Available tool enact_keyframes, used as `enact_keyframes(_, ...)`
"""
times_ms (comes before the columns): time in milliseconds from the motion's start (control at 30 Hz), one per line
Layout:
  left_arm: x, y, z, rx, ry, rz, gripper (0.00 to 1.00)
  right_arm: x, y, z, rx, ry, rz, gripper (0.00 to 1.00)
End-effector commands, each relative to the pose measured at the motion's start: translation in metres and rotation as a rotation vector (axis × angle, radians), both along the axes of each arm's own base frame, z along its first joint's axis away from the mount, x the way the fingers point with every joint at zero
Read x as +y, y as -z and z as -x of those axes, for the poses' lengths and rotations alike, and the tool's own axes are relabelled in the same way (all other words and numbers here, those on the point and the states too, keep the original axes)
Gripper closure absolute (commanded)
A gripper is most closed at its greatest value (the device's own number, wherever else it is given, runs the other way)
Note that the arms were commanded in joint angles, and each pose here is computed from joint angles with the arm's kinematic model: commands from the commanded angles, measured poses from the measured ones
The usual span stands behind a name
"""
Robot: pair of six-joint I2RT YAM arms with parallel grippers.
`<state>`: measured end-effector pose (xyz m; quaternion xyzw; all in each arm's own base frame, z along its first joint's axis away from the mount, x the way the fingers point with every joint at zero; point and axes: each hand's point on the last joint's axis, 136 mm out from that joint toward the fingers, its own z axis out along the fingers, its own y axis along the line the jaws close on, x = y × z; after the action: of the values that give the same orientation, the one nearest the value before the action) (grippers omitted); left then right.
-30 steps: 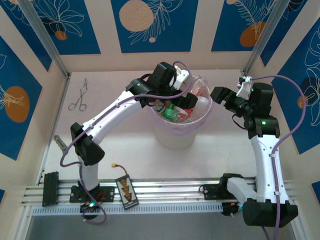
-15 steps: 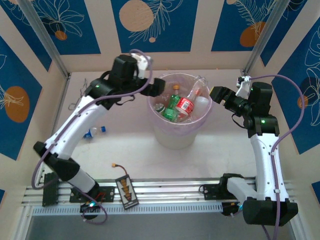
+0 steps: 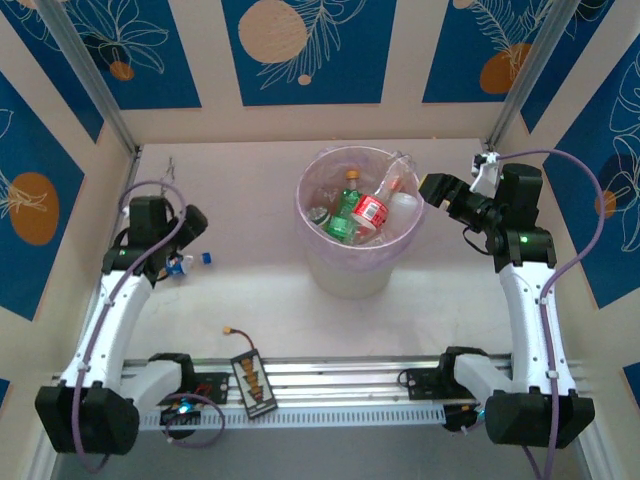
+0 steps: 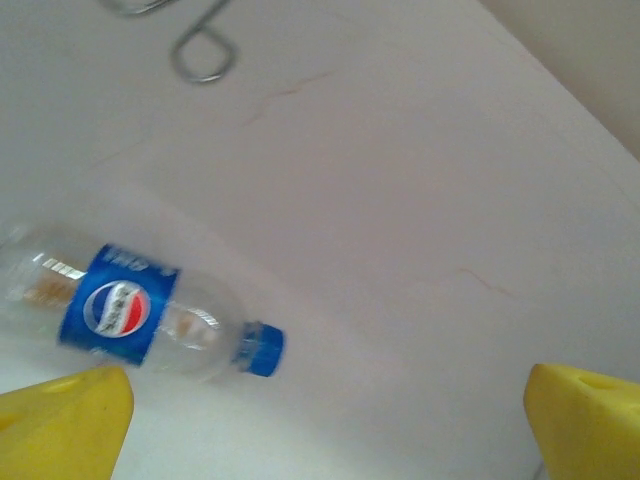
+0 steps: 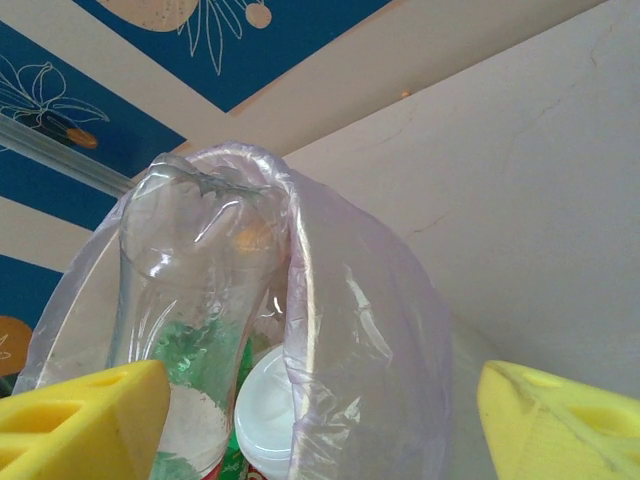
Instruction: Put the plastic bottles in the bin
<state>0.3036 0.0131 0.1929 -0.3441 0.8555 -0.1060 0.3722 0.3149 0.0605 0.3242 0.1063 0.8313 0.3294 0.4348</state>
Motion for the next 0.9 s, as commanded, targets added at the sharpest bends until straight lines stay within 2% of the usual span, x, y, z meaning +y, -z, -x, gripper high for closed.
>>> enact_keyframes(0, 0.021, 0.022, 0.003, -0.039, -0.255, 0.186, 0.0, 0.002, 0.006, 0.006, 0.011, -0.025, 0.009, 0.19)
enact_keyframes(67, 0.03, 0.044, 0.01, -0.01, -0.375, 0.248, 0.0, 0.0, 0.007, 0.008, 0.012, -0.019, 0.012, 0.19)
enact_keyframes(333, 0.039, 0.089, 0.006, 0.056, -0.528, 0.3, 0.0, 0.0, 0.008, 0.011, 0.02, -0.026, 0.016, 0.19)
enact_keyframes(500, 0.043, 0.113, 0.01, 0.039, -0.625, 0.352, 0.06, -0.002, 0.008, 0.014, 0.025, -0.021, 0.029, 0.19)
enact_keyframes(667, 0.044, 0.131, 0.006, 0.062, -0.641, 0.354, 0.1, -0.002, 0.009, 0.014, 0.031, -0.02, 0.024, 0.19)
enact_keyframes(867, 0.044, 0.152, -0.001, 0.094, -0.669, 0.37, 0.21, -0.001, 0.013, 0.013, 0.043, -0.029, 0.018, 0.19)
